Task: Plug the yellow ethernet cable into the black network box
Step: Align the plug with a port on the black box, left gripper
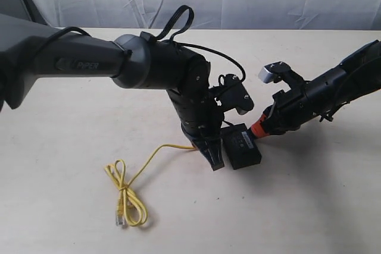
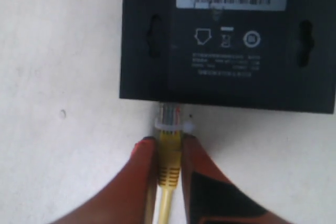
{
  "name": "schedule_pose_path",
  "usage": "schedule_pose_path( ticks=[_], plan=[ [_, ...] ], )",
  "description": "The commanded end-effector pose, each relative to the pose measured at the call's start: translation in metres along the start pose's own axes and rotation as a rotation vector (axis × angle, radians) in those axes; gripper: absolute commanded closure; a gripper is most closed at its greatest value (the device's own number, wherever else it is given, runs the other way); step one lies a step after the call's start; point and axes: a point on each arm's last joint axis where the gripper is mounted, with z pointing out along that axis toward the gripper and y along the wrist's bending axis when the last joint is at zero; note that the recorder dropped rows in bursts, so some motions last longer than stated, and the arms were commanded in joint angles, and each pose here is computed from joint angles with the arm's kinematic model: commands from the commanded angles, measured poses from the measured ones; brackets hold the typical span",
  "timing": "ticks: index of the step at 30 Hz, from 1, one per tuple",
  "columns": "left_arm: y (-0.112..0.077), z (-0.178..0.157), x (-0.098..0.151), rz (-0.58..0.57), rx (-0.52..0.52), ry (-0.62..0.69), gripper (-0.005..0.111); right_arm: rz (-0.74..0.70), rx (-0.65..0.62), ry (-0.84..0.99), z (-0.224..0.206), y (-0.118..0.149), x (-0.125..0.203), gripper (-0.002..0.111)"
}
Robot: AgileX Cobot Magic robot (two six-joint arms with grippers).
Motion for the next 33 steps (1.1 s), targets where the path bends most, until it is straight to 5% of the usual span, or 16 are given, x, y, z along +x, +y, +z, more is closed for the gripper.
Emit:
schedule_pose_path(
  ticks=[1, 33],
  plan=[
    [-0.003, -0.013, 0.0, 0.013, 0.015, 0.022, 0.107, 0.007, 0.03, -0.017, 0.001, -0.004, -0.002, 0.109],
    [-0.012, -0.003, -0.001, -0.075, 0.11, -0.003, 0.107, -0.007, -0.016, -0.015, 0.001, 0.0, -0.001, 0.109]
  ],
)
